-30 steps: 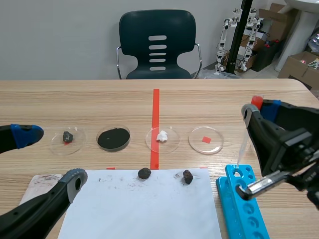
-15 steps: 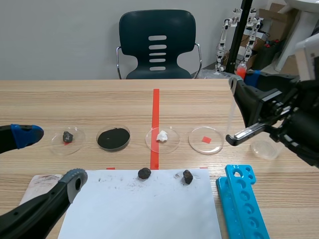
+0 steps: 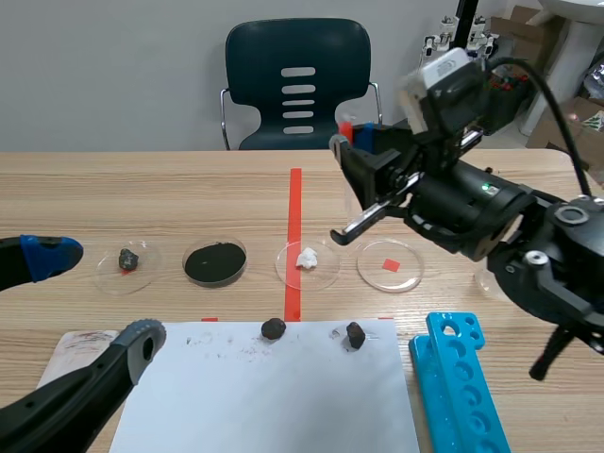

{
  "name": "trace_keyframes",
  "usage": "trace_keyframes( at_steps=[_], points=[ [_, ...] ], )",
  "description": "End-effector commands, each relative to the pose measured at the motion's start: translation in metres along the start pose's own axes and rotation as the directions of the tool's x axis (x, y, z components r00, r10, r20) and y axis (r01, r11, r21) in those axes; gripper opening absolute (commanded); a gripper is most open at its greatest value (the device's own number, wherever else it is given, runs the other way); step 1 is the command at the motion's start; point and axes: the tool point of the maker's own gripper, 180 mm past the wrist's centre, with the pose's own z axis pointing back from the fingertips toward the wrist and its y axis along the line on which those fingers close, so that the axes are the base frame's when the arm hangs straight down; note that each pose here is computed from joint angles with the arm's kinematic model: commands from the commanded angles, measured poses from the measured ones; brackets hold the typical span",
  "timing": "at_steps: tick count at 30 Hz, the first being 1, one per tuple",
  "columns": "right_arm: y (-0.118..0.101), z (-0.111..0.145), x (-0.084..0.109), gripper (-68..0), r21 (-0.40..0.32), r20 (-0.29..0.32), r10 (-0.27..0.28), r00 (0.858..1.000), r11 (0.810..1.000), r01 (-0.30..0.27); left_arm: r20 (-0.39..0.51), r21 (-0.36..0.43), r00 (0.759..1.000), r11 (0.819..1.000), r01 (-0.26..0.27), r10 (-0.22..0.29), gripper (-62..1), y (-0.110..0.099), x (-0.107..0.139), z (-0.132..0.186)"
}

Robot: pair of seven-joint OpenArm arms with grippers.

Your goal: Squeeze the dropper onto the mineral

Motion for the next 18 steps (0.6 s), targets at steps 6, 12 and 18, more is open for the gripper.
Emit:
trace_keyframes(
  at_steps=[6,12,18],
  points=[
    [0.011,-0.037,-0.002,-56.9,0.023,0.029,-0.039,0.999,0.999,0.038,0.028,0.001,1.000,1.000,-0.011,0.011,-5.0,0.000,0.006,-0.001],
    [0.017,-0.055,-0.015,-56.9,0.048,0.009,-0.039,0.999,0.998,0.038,0.028,0.001,1.000,1.000,-0.011,0.011,-5.0,0.000,0.006,-0.001],
    [0.017,-0.059,-0.016,-56.9,0.052,0.047,-0.037,0.998,0.998,0.034,0.028,0.001,1.000,1.000,-0.011,0.011,-5.0,0.000,0.006,-0.001]
  ],
)
